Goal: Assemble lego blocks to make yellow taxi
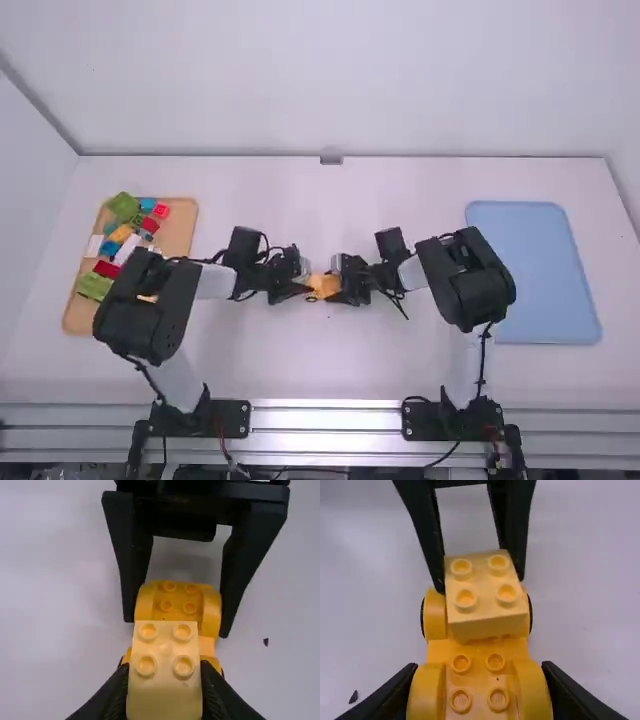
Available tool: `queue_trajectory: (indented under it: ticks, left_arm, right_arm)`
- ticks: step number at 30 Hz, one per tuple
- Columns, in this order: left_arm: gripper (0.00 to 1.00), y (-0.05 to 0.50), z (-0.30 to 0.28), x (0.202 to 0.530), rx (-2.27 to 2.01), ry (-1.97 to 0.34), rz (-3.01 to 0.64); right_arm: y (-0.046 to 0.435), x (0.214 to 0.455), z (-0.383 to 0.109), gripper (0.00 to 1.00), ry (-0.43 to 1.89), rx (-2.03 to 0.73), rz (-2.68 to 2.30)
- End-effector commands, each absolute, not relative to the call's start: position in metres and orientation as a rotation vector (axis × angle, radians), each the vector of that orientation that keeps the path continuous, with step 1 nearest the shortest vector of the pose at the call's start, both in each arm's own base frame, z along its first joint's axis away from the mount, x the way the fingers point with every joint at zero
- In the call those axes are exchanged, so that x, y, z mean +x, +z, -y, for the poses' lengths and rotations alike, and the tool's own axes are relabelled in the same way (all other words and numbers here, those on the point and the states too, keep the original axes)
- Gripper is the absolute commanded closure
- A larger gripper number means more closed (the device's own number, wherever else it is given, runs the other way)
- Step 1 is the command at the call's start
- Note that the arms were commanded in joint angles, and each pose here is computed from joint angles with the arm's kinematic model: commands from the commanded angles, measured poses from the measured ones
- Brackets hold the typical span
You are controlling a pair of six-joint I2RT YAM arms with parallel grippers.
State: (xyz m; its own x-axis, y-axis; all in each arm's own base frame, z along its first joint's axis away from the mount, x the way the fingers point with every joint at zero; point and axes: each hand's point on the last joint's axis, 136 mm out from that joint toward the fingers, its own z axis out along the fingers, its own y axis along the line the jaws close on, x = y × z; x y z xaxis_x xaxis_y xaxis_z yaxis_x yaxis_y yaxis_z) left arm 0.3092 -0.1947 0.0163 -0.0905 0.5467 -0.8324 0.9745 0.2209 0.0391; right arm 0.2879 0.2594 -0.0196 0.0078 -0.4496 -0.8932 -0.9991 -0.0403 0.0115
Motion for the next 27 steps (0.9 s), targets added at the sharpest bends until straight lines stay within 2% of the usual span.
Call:
queue_trajectory:
  ticks: [1,20,27]
  left_arm:
    - [0.89,0.009,0.194,0.311,1.472,-0.711,-1.721]
    - [0.94,0.007,0.194,0.305,1.520,-0.747,-1.735]
    - [0.98,0.016,0.188,0.303,1.575,-0.679,-1.713]
  right_arm:
    - [-0.022,0.292,-0.261,0.48,0.982,-1.574,-1.542]
    - [-0.023,0.294,-0.260,0.48,0.974,-1.571,-1.556]
    - [-0.023,0.294,-0.260,0.48,0.976,-1.571,-1.556]
